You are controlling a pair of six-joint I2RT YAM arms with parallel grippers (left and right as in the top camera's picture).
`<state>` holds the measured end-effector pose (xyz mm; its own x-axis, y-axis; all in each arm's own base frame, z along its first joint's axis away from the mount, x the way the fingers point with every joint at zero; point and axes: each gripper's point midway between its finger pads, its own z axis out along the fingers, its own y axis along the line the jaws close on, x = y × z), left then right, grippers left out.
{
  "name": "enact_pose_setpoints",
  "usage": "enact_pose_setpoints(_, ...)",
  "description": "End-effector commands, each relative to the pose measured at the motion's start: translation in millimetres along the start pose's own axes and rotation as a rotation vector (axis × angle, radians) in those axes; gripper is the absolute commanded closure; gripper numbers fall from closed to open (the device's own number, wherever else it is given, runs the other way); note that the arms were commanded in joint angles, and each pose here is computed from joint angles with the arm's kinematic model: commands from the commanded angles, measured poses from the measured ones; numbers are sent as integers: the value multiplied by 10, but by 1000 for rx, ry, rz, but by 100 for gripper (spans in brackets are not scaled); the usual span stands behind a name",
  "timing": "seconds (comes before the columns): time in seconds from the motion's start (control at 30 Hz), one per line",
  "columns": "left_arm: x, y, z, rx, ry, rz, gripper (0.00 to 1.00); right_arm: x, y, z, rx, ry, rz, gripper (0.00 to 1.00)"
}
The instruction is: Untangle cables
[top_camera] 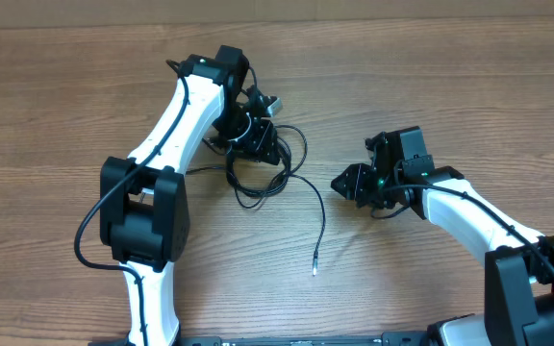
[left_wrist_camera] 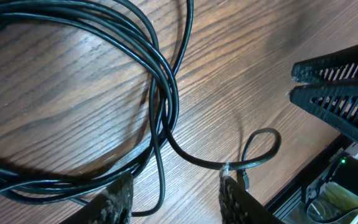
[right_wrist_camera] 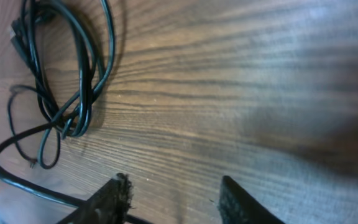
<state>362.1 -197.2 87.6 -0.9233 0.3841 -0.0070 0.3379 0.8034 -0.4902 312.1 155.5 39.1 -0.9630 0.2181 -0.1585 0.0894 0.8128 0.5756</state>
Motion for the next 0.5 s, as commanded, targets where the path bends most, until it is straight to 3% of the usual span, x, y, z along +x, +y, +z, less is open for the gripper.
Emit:
enact_pose_setpoints(0.0,87,-69,76,-19,31,8,55,32,36,-54,-12,7,100,59)
enact_pose_setpoints(0.3,123,-151,181,-23,50,-45,54,260,289,64,-37,68,77,65)
enact_pose_setpoints(0.47,-12,-133,178,-25,-5,-118,46,423,543,168,-64,93,46,65)
